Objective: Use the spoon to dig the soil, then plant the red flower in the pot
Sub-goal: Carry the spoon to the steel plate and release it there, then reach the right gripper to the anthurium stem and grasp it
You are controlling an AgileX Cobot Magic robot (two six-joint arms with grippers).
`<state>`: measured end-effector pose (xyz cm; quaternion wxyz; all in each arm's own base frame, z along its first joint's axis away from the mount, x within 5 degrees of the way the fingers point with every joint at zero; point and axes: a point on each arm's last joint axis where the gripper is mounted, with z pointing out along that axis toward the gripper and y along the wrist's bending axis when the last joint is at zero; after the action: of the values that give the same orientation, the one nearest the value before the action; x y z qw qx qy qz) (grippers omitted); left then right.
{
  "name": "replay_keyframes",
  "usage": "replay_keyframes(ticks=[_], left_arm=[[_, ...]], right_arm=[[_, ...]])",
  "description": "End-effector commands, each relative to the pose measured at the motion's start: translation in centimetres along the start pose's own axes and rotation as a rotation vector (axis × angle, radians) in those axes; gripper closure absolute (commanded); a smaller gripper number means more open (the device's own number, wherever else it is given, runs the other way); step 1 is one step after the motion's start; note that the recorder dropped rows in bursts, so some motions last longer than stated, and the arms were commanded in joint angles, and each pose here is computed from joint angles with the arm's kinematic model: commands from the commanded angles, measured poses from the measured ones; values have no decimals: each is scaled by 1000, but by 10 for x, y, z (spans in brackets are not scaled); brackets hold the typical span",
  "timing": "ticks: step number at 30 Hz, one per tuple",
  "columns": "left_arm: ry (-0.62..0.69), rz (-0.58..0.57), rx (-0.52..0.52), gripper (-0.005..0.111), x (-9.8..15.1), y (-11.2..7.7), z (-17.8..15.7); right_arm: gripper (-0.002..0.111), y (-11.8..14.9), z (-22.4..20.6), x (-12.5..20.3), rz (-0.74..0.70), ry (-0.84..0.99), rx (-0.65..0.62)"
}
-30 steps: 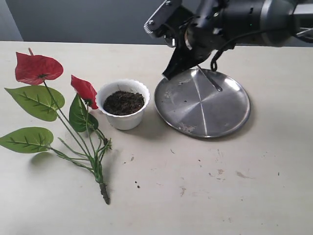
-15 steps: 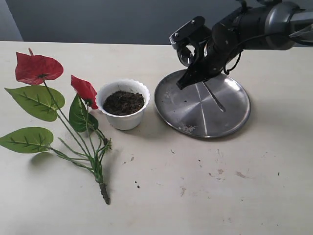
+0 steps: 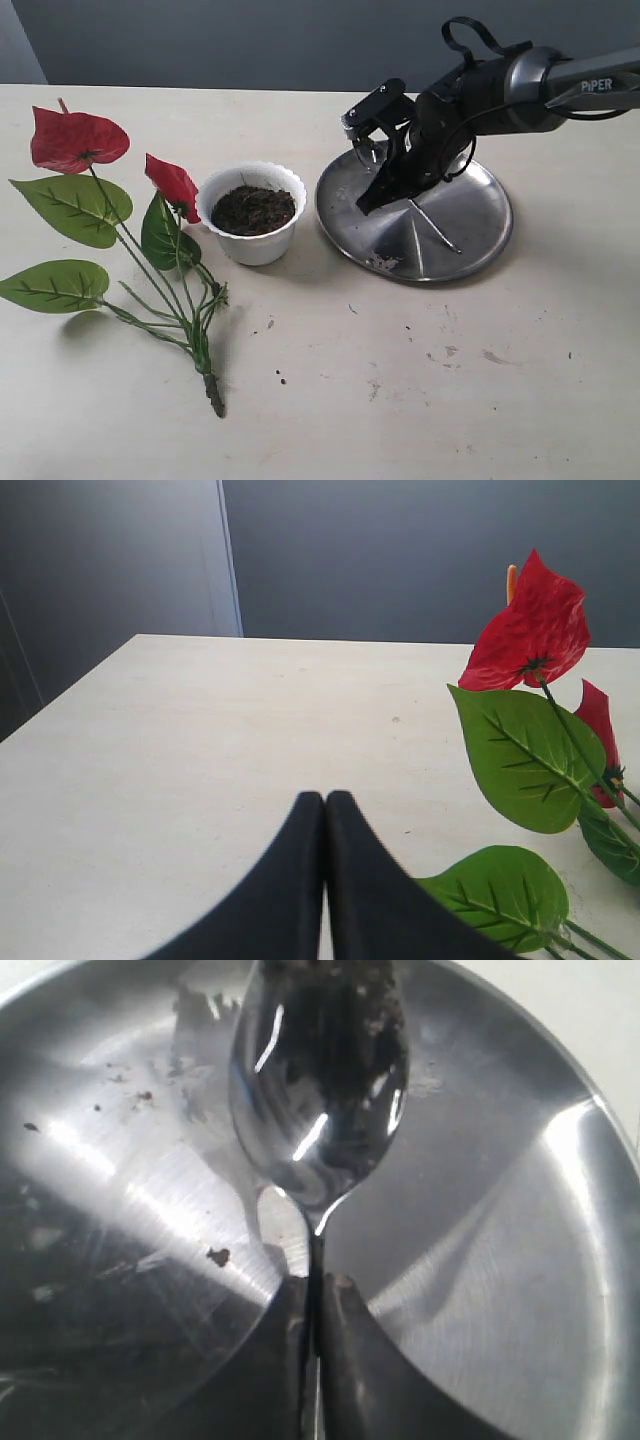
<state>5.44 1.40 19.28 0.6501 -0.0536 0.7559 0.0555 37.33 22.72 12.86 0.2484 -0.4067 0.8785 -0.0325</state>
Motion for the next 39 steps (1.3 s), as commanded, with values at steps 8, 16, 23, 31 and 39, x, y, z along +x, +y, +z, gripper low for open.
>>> replay_keyframes(ticks=[8,16,23,31,39], left_arm=[[2,-2,-2,106,1,0,0],[2,-2,-2,106,1,0,0],[2,-2,-2,106,1,0,0],[2,-2,-2,106,1,0,0],[2,-2,-2,106,1,0,0]], right_arm=[[90,-2,0,-1,0,-4,3],[83,-14,-57,-18,72,-102,15],[83,26,-148,-32,111,-303,-291],[83,110,-184,-27,-63,-318,-559],[58,152,-185,-30,-162,-365,-575]])
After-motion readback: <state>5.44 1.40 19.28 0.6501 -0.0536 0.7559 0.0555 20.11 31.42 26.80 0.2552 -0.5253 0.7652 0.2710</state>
